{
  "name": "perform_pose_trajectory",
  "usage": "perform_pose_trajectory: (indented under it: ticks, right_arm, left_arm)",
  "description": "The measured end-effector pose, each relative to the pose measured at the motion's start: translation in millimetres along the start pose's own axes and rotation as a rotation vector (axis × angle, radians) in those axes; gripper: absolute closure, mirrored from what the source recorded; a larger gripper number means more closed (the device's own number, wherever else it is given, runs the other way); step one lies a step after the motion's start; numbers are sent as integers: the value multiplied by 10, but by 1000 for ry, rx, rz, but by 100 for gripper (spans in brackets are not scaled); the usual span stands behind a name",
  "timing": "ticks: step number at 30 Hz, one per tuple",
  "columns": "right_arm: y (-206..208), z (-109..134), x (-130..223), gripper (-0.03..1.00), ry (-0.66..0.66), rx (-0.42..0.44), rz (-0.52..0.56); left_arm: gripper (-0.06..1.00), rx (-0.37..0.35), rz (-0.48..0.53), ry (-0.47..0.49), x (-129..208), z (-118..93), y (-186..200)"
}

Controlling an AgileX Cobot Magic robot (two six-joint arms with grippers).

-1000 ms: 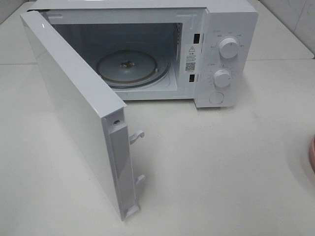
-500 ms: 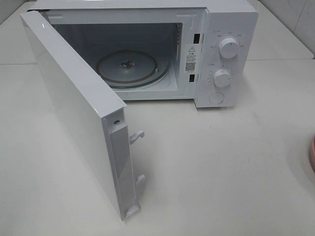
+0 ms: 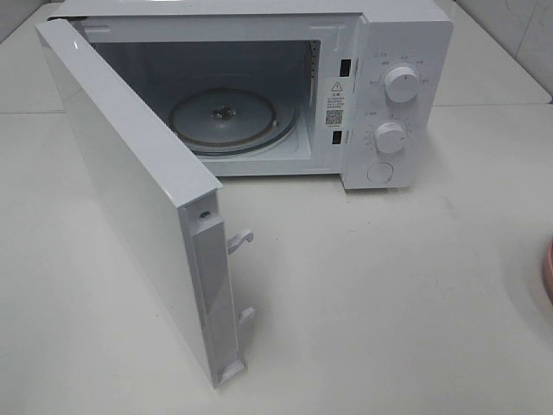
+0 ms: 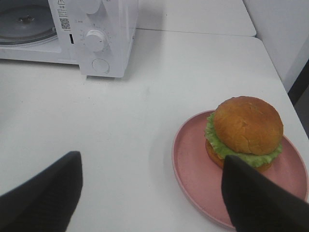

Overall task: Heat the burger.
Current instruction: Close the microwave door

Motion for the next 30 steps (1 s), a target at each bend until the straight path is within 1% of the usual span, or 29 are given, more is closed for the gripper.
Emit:
perform_pose_trajectory:
  ticks: [30]
  right_arm:
    - [0,0,0,21,0,0,0]
  left_arm:
    - [-3,-1,0,0,0,2,0]
Point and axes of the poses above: a point on each arm's last joint axis where the gripper is mounted, y pointing back along that axis away from the gripper, z along the wrist's bending axis when the last joint is at zero, x = y × z, the point moved 10 cm from there along -y, pointing out along that axis toward the gripper, and after that the axes turned 2 degrees about y, right-handed, at the moved point
